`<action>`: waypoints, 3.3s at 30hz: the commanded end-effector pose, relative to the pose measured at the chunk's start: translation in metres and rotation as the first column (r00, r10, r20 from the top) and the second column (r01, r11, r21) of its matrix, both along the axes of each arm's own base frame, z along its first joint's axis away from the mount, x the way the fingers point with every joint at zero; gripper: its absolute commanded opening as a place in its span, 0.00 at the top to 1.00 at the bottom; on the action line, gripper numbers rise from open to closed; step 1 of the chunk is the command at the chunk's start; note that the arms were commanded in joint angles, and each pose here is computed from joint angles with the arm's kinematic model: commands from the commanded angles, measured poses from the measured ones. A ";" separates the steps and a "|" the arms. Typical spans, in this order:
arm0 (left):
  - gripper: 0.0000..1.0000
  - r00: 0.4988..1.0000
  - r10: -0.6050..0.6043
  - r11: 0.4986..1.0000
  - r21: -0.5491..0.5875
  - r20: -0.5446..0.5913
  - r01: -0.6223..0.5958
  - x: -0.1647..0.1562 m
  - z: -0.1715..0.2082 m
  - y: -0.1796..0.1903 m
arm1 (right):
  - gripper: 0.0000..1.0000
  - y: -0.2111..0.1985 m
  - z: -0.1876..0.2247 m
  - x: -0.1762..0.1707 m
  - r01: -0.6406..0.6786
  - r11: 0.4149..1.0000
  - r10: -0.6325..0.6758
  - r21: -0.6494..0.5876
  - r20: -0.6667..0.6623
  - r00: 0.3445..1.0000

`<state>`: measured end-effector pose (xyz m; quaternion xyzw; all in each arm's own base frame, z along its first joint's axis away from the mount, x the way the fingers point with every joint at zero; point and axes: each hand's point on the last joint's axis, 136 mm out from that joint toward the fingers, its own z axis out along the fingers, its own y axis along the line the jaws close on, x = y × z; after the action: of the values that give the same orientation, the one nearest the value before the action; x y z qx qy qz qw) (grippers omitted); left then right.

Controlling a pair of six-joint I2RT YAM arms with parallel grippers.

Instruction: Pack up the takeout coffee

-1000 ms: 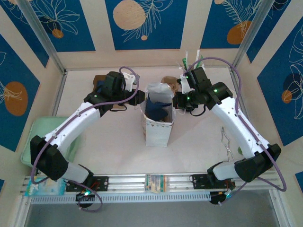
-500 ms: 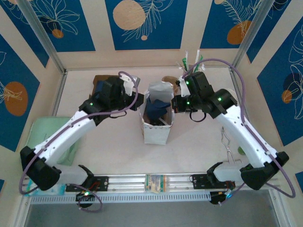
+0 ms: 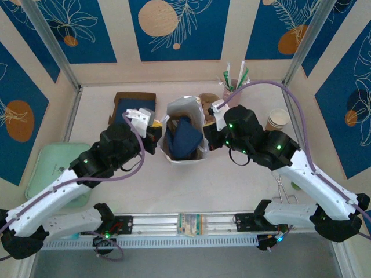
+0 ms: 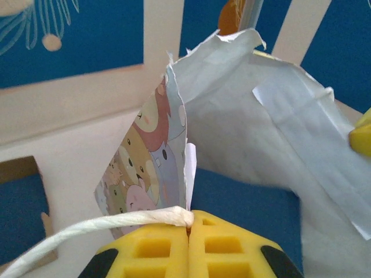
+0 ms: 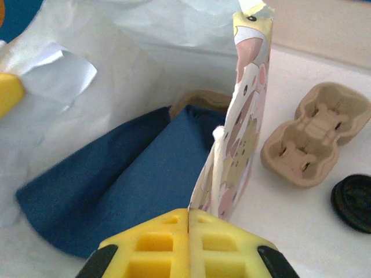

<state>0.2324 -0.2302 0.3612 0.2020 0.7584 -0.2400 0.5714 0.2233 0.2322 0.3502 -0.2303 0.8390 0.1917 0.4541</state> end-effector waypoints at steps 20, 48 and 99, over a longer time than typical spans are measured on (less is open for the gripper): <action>0.96 0.931 0.092 0.994 0.016 0.354 -0.104 -0.020 0.040 0.002 | 1.00 0.001 0.051 -0.006 0.072 0.997 -0.077 0.028 0.391 0.917; 0.95 0.988 0.141 0.969 0.193 0.068 -0.152 0.002 0.020 -0.001 | 1.00 -0.003 0.017 -0.006 0.003 0.997 -0.003 0.072 0.004 1.000; 0.93 0.938 0.096 0.992 0.108 -0.332 -0.063 0.052 -0.081 -0.031 | 1.00 -0.025 -0.059 0.018 0.109 0.992 -0.081 0.064 -0.337 0.938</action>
<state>0.2787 -0.2598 0.2778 0.1543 0.8694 -0.2057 0.4218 0.2414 0.2064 0.2847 -0.1382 0.9127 0.2228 0.3133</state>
